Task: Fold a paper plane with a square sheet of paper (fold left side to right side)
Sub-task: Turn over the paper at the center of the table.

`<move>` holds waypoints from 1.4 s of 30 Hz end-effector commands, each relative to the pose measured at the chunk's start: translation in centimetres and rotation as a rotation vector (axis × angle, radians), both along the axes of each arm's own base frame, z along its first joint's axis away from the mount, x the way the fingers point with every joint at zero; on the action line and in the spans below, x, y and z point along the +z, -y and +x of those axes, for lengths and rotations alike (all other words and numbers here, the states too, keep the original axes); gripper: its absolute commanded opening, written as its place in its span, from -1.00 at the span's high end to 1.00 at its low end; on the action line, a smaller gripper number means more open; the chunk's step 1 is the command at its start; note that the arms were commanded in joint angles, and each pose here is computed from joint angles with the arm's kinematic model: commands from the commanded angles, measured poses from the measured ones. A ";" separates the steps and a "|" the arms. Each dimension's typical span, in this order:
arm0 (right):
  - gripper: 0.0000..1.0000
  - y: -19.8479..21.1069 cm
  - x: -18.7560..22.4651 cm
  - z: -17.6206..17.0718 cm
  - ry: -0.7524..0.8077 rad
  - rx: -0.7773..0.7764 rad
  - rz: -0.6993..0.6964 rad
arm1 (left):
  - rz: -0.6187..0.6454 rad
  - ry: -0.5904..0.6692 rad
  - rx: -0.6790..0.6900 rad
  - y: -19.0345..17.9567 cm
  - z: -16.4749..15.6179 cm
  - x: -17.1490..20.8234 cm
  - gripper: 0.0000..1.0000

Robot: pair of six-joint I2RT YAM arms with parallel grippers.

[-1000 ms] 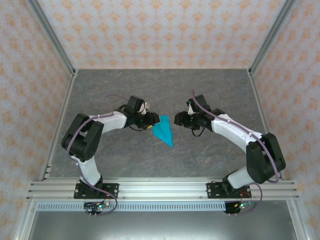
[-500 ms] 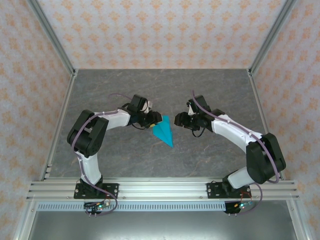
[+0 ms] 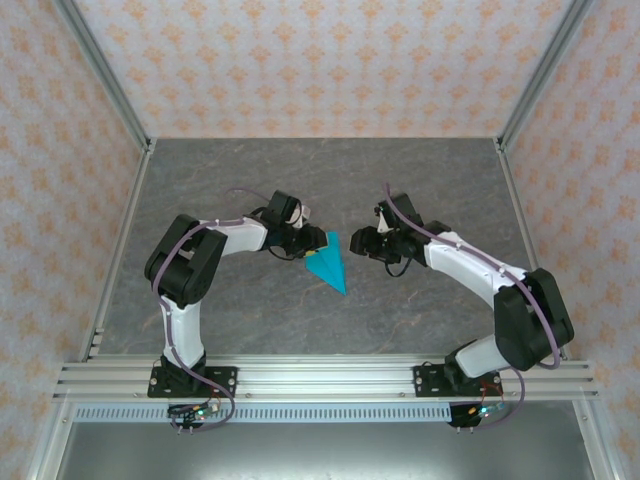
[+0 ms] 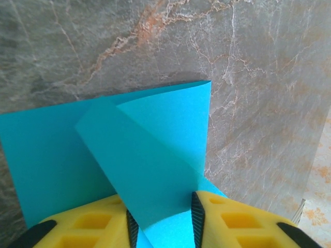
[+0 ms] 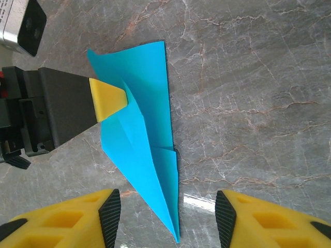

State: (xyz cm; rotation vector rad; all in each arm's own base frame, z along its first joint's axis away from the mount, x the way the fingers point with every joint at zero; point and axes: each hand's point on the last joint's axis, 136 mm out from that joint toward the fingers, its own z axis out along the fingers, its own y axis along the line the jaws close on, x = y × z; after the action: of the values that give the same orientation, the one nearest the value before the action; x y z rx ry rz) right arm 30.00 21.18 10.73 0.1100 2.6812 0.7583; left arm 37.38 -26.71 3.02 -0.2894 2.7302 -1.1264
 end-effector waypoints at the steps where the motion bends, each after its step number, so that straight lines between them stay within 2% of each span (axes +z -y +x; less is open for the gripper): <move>1: -0.10 0.1 1.4 0.4 0.052 -0.022 0.029 | -0.041 0.041 -0.013 1.1 0.9 1.2 0.42; 9: -0.24 1.1 2.7 1.0 0.079 -0.089 0.141 | -0.050 0.082 -0.010 1.1 1.2 3.2 0.73; 14: -0.31 1.8 3.6 1.5 0.085 -0.116 0.226 | -0.069 0.133 -0.009 1.2 1.5 6.0 0.90; 18: -0.45 2.8 5.1 2.0 0.116 -0.140 0.301 | -0.078 0.164 -0.007 1.2 1.9 8.0 0.98; 26: -0.82 5.8 9.0 3.8 0.164 -0.192 0.497 | -0.116 0.278 0.044 -0.4 3.7 14.5 1.00; 31: -0.97 7.5 11.0 4.2 0.212 -0.202 0.554 | -0.149 0.349 0.096 -2.9 4.7 18.6 1.00; 36: -1.00 7.1 12.8 4.3 0.252 -0.163 0.603 | -0.161 0.423 0.103 -4.7 4.6 22.6 1.00; 42: -1.00 5.6 16.4 4.3 0.330 -0.077 0.716 | -0.218 0.515 0.065 -4.9 3.6 27.7 1.00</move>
State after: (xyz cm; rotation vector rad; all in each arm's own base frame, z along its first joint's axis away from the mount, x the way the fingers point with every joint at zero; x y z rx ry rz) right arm 34.64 14.31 23.47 0.3788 2.0978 1.4261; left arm 42.08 -21.57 26.88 -0.1910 2.2037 -1.2300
